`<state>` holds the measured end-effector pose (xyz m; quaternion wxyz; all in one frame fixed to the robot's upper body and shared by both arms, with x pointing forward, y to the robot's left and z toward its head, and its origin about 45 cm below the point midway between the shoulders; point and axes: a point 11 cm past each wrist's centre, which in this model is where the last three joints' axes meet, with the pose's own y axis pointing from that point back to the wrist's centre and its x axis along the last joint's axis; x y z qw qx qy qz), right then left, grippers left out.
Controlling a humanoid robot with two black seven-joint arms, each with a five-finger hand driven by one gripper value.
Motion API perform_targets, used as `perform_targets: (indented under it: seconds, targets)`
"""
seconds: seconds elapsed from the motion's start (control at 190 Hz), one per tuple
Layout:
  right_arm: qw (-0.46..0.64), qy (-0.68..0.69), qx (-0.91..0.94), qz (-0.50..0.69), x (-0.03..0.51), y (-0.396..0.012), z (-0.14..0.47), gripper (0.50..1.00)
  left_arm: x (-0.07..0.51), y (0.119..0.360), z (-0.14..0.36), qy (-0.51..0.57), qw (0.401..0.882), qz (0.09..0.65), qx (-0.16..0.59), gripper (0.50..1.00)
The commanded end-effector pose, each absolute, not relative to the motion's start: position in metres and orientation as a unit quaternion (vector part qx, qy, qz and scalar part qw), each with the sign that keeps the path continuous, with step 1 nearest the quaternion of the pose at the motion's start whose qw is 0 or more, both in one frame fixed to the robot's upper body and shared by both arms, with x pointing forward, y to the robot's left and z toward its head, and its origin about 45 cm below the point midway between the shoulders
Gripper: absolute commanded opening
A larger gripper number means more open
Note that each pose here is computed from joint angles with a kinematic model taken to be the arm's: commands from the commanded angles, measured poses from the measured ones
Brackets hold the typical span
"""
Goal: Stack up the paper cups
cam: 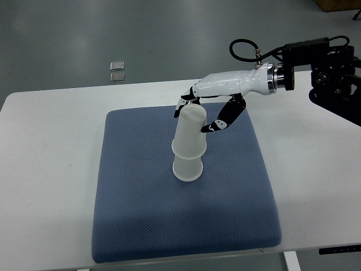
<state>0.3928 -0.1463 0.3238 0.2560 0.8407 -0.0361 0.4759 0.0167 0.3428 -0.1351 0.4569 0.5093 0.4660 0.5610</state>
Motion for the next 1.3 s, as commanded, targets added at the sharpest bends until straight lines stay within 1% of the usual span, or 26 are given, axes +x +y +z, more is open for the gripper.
perform_targets:
  seconds: [0.0, 0.726, 0.826, 0.878, 0.999, 1.015, 1.026, 1.031, 1.057, 1.063, 1.089, 1.094, 1.12, 1.126, 1.136, 1.173, 1.21, 1.236, 1.294]
  targets:
    - [0.261, -0.038, 0.838, 0.477, 0.393, -0.146, 0.322, 0.592, 0.017, 0.343, -0.135, 0.466, 0.457, 0.561, 0.509, 1.000]
    - [0.262, -0.047, 0.838, 0.477, 0.392, -0.137, 0.308, 0.586, 0.017, 0.343, -0.135, 0.466, 0.457, 0.561, 0.509, 1.000]
    - [0.264, -0.045, 0.840, 0.471, 0.390, -0.137, 0.302, 0.596, 0.017, 0.343, -0.135, 0.466, 0.457, 0.561, 0.509, 1.000]
    - [0.265, -0.045, 0.840, 0.471, 0.390, -0.138, 0.301, 0.615, 0.017, 0.343, -0.135, 0.466, 0.457, 0.561, 0.509, 1.000]
    - [0.265, -0.046, 0.841, 0.469, 0.390, -0.139, 0.299, 0.688, 0.017, 0.343, -0.135, 0.466, 0.457, 0.561, 0.509, 1.000]
    - [0.265, -0.046, 0.842, 0.468, 0.390, -0.139, 0.298, 0.709, 0.017, 0.343, -0.135, 0.466, 0.457, 0.561, 0.509, 1.000]
    - [0.265, -0.046, 0.842, 0.468, 0.390, -0.139, 0.298, 0.709, 0.017, 0.343, -0.135, 0.466, 0.457, 0.561, 0.509, 1.000]
    - [0.265, -0.047, 0.842, 0.468, 0.389, -0.139, 0.298, 0.723, 0.017, 0.343, -0.135, 0.466, 0.457, 0.561, 0.509, 1.000]
    - [0.264, -0.049, 0.841, 0.470, 0.390, -0.139, 0.298, 0.748, 0.017, 0.343, -0.135, 0.466, 0.457, 0.561, 0.509, 1.000]
    - [0.263, -0.050, 0.840, 0.471, 0.390, -0.139, 0.299, 0.760, 0.017, 0.343, -0.135, 0.466, 0.457, 0.561, 0.509, 1.000]
    - [0.260, -0.052, 0.840, 0.473, 0.390, -0.138, 0.299, 0.778, 0.017, 0.343, -0.135, 0.466, 0.457, 0.561, 0.509, 1.000]
    - [0.260, -0.053, 0.840, 0.473, 0.390, -0.138, 0.300, 0.791, 0.017, 0.343, -0.135, 0.466, 0.457, 0.561, 0.509, 1.000]
    - [0.259, -0.055, 0.839, 0.475, 0.391, -0.138, 0.300, 0.809, 0.017, 0.343, -0.135, 0.466, 0.457, 0.561, 0.509, 1.000]
    - [0.259, -0.055, 0.839, 0.475, 0.391, -0.138, 0.300, 0.821, 0.017, 0.343, -0.135, 0.466, 0.457, 0.561, 0.509, 1.000]
    - [0.259, -0.055, 0.839, 0.475, 0.391, -0.138, 0.300, 0.821, 0.017, 0.343, -0.135, 0.466, 0.457, 0.561, 0.509, 1.000]
    - [0.259, -0.055, 0.839, 0.475, 0.391, -0.138, 0.300, 0.862, 0.017, 0.343, -0.135, 0.466, 0.457, 0.561, 0.509, 1.000]
    - [0.259, -0.055, 0.839, 0.475, 0.391, -0.138, 0.300, 0.874, 0.017, 0.343, -0.135, 0.466, 0.457, 0.561, 0.509, 1.000]
    - [0.260, -0.055, 0.839, 0.474, 0.391, -0.139, 0.300, 0.895, 0.017, 0.343, -0.135, 0.466, 0.457, 0.561, 0.509, 1.000]
    - [0.260, -0.055, 0.839, 0.474, 0.391, -0.139, 0.300, 0.903, 0.017, 0.343, -0.135, 0.466, 0.457, 0.561, 0.509, 1.000]
